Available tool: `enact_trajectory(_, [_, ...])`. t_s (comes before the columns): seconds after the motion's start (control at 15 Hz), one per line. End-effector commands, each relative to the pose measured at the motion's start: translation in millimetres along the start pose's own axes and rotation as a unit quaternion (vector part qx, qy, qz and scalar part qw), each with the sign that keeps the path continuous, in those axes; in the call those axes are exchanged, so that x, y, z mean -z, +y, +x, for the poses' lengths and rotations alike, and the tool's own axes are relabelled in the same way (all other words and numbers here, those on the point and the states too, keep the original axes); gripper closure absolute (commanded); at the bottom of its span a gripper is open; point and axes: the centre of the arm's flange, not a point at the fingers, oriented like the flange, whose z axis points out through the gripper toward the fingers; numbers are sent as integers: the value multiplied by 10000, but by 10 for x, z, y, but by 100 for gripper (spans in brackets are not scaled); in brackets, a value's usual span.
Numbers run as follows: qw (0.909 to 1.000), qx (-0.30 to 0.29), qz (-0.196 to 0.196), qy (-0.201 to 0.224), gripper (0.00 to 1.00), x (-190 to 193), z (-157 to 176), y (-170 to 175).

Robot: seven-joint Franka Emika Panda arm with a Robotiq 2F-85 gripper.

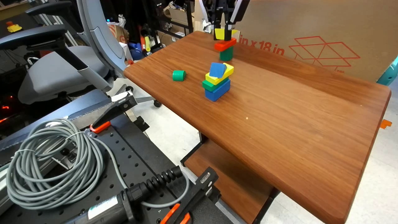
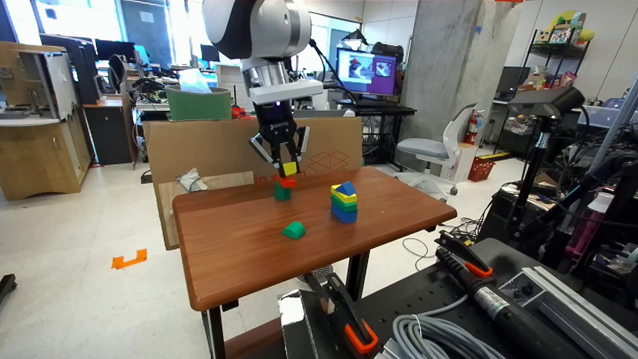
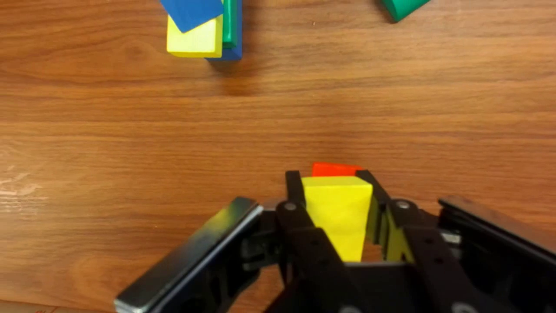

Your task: Put the yellow block on the table

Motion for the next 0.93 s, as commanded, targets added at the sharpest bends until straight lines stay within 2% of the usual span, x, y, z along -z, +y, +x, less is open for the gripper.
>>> enact_trajectory(0.0, [9994,251,-127,-183,91,184,-306,314])
enact_trajectory(0.33, [9987,231,-140,-432,91,17,-577,921])
enact_trajectory(0.6, [9984,-117,-111,-548,91,-150,-447,1388])
enact_trajectory(0.87, [9979,-301,-38,-564,91,-290,-321,1650])
